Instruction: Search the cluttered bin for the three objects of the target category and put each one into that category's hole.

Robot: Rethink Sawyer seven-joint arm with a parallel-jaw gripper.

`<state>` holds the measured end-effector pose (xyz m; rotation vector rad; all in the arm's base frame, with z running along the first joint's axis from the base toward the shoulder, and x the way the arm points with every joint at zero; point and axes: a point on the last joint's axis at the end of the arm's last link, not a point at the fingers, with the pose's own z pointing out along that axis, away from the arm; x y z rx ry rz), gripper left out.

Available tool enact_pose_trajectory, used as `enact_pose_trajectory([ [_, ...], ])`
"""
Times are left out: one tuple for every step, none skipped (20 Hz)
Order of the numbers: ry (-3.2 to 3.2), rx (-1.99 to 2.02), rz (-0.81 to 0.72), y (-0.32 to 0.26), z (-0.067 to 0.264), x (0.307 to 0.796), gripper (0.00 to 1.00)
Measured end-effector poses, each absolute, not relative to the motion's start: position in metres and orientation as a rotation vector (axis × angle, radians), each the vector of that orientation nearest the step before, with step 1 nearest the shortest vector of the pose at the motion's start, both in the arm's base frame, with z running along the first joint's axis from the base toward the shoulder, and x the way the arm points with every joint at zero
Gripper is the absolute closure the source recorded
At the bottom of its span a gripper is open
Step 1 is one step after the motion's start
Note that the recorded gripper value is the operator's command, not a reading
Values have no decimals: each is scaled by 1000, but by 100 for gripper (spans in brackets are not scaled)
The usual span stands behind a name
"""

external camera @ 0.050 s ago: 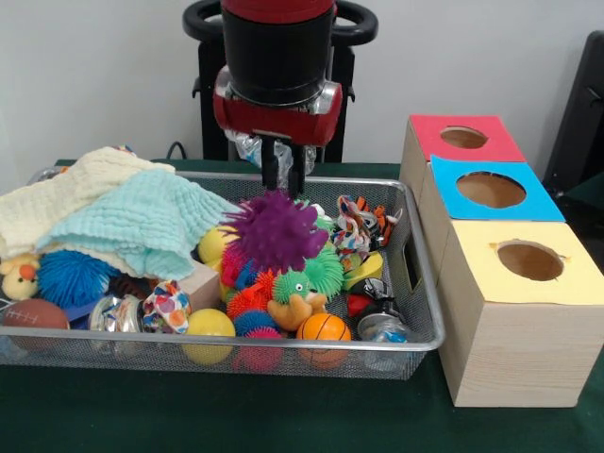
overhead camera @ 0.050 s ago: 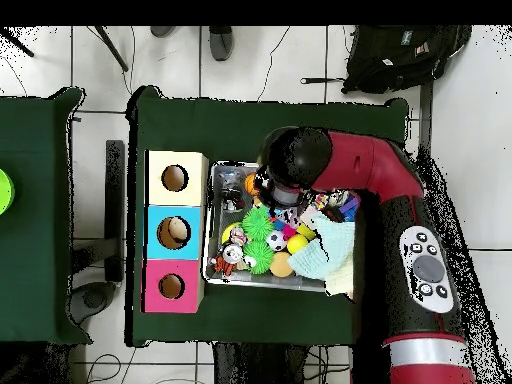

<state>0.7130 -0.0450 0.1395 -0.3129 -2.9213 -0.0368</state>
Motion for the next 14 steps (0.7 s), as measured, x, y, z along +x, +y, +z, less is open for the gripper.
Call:
enact_pose_trajectory([
  [-2931, -252, -53, -46, 138, 716, 100],
  [-2940, -188, -67, -47, 137, 720, 100],
  [-2948, -106, -80, -48, 135, 723, 100],
  [-2952, -40, -88, -48, 134, 726, 100],
  [-2953, 59, -98, -47, 132, 729, 100],
  [-2947, 185, -105, -45, 129, 732, 100],
  [-2943, 229, -106, -43, 128, 733, 100],
  [-2937, 285, -107, -42, 128, 734, 100],
  [-2929, 358, -109, -39, 127, 736, 100],
  [-2926, 379, -111, -38, 126, 737, 100],
  [-2914, 470, -120, -33, 126, 740, 100],
  [-2911, 485, -125, -32, 126, 740, 100],
  [-2908, 501, -130, -30, 126, 741, 100],
  [-2905, 514, -137, -29, 126, 741, 100],
])
